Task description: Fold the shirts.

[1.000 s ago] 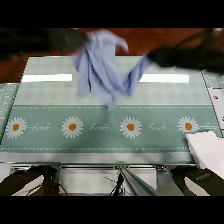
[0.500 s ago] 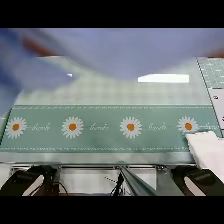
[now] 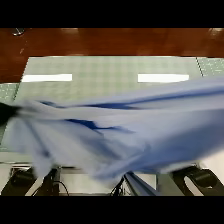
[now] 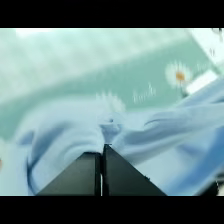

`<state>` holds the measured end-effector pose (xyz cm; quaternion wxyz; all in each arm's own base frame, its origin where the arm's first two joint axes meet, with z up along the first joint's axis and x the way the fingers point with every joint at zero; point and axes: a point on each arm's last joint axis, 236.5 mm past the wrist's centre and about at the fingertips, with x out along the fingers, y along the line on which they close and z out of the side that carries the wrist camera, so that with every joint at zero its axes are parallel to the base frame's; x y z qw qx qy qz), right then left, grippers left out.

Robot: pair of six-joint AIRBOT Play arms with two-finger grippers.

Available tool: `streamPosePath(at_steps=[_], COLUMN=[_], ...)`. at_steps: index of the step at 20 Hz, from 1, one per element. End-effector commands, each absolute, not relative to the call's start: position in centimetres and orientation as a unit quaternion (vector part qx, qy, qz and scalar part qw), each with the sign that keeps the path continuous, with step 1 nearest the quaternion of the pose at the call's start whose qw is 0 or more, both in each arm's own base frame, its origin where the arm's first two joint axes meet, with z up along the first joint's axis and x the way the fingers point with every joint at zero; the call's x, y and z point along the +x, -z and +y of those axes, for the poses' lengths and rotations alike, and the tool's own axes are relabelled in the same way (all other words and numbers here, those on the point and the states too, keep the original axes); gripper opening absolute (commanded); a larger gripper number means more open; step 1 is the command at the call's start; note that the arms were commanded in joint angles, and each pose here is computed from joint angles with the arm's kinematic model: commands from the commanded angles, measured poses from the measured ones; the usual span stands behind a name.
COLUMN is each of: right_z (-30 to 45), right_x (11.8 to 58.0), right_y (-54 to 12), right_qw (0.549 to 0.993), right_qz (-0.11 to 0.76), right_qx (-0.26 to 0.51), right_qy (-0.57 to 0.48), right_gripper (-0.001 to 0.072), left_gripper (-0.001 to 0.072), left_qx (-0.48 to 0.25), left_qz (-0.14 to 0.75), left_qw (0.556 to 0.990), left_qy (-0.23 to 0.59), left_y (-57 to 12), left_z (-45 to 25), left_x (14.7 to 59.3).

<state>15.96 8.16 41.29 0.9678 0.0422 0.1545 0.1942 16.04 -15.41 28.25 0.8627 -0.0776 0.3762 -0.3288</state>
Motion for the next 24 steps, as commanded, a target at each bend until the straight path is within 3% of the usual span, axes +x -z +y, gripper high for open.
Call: streamPosePath(at_steps=[1, 4, 7, 10, 11, 12, 13, 14, 15, 17, 20, 22, 24], right_z=[7.0, 4.7, 5.3, 6.9, 8.0, 9.3, 10.4, 11.1, 11.3, 9.1, 1.9, -4.7, -7.3], right_x=[22.3, 29.0, 35.9, 42.0, 43.6, 44.8, 45.8, 46.6, 47.0, 46.2, 40.9, 36.8, 33.7], right_y=[-31.3, -23.4, -18.5, -14.1, -12.9, -12.0, -11.6, -11.2, -11.0, -10.7, -9.9, -9.5, -8.7], right_qw=[0.954, 0.944, 0.93, 0.9, 0.886, 0.872, 0.859, 0.849, 0.842, 0.833, 0.812, 0.813, 0.832], right_qz=[0.267, 0.325, 0.366, 0.416, 0.433, 0.445, 0.452, 0.455, 0.459, 0.481, 0.552, 0.567, 0.524], right_qx=[0.045, 0.039, 0.029, 0.123, 0.16, 0.191, 0.219, 0.245, 0.257, 0.247, 0.168, 0.135, 0.174], right_qy=[-0.129, -0.041, -0.02, -0.03, -0.048, -0.074, -0.098, -0.114, -0.124, -0.119, -0.085, 0.006, 0.056], right_gripper=[0.0018, 0.0018, 0.0018, 0.0019, 0.0019, 0.002, 0.0063, 0.033, 0.0636, 0.0628, 0.0622, 0.0622, 0.0622], left_gripper=[0.0023, 0.0023, 0.0023, 0.0025, 0.0057, 0.0249, 0.06, 0.0706, 0.0706, 0.0706, 0.0705, 0.0706, 0.0705], left_qx=[-0.144, -0.181, -0.214, -0.269, -0.286, -0.293, -0.292, -0.29, -0.28, -0.22, -0.178, -0.218, -0.308], left_qz=[0.475, 0.481, 0.469, 0.486, 0.504, 0.523, 0.543, 0.565, 0.582, 0.611, 0.644, 0.65, 0.637], left_qw=[0.799, 0.81, 0.819, 0.793, 0.774, 0.757, 0.739, 0.717, 0.701, 0.703, 0.717, 0.715, 0.694], left_qy=[0.339, 0.282, 0.25, 0.25, 0.254, 0.261, 0.271, 0.286, 0.303, 0.291, 0.196, 0.138, 0.132], left_y=[-16.9, -7.9, -4.5, -3.0, -2.4, -1.9, -1.4, -1.3, -1.7, -1.5, -0.9, 0.2, 1.9], left_z=[-17.5, -17.0, -17.1, -18.9, -19.7, -20.4, -20.9, -21.5, -21.5, -18.2, -9.1, -5.0, -6.0], left_x=[18.0, 23.2, 28.5, 32.8, 33.5, 33.7, 33.6, 33.1, 32.7, 32.5, 31.1, 28.6, 26.2])
